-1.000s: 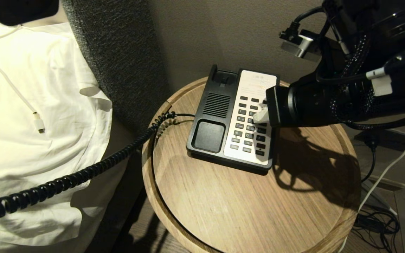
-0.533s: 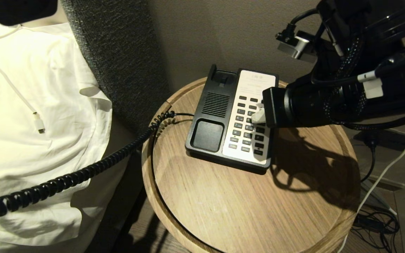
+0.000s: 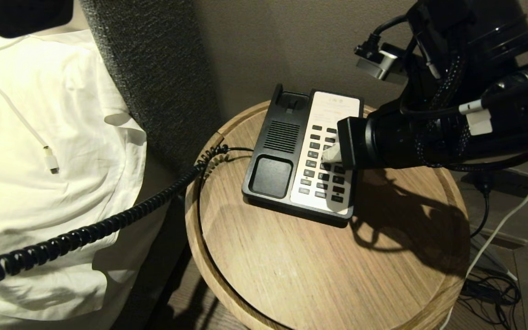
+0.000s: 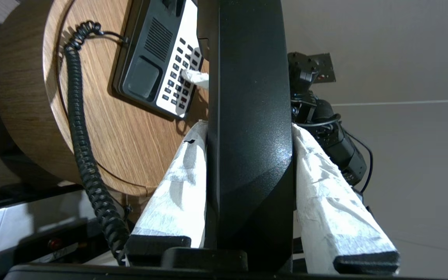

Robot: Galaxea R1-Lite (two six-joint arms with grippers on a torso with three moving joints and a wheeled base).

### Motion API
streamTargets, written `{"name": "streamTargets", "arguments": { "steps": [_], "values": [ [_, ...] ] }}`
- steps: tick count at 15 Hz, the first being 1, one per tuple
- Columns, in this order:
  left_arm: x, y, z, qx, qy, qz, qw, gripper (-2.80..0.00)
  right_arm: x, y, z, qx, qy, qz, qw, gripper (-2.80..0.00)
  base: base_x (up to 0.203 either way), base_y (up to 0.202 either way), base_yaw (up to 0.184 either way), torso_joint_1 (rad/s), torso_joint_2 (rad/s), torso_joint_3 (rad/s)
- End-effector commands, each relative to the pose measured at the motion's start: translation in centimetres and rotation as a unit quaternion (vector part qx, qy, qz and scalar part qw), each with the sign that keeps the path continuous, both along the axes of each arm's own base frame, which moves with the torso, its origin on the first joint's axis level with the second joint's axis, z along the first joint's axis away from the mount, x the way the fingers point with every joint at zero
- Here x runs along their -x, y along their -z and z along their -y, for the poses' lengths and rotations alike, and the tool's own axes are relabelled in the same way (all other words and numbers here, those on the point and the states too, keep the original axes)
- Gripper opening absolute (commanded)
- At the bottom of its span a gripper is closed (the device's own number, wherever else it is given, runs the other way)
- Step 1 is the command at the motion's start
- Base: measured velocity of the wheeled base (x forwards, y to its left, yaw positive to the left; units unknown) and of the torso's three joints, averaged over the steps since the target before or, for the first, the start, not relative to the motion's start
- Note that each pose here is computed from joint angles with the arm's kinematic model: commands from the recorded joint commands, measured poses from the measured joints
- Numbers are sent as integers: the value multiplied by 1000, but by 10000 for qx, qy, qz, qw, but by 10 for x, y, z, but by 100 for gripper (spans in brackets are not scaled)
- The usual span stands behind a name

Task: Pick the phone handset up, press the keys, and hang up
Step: Dial the number

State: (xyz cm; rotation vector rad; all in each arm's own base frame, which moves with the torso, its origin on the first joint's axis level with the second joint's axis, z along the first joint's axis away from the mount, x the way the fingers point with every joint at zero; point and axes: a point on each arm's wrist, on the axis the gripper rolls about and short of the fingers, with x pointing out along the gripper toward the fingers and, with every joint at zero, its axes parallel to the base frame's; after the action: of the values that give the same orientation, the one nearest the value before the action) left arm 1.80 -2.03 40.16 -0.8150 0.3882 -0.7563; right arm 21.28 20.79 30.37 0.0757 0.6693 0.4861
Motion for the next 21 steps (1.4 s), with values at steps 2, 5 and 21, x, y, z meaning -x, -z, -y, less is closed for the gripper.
{"name": "streamTargets", "arguments": {
  "steps": [2, 5, 21],
  "values": [
    [0, 2, -1, -8, 2, -37, 10000, -280, 0, 2, 0, 29, 18, -33, 10000, -280, 0, 0, 0, 0, 0, 0],
    [1, 2, -1, -2, 2, -33, 10000, -280, 2, -6, 2, -91, 36, 46, 9999, -280, 0, 0, 0, 0, 0, 0],
    [2, 4, -3, -10, -16, -50, 10000, -280, 19, -12, 5, -207, -197, -118, 9995, -280, 0, 0, 0, 0, 0, 0]
  ]
}}
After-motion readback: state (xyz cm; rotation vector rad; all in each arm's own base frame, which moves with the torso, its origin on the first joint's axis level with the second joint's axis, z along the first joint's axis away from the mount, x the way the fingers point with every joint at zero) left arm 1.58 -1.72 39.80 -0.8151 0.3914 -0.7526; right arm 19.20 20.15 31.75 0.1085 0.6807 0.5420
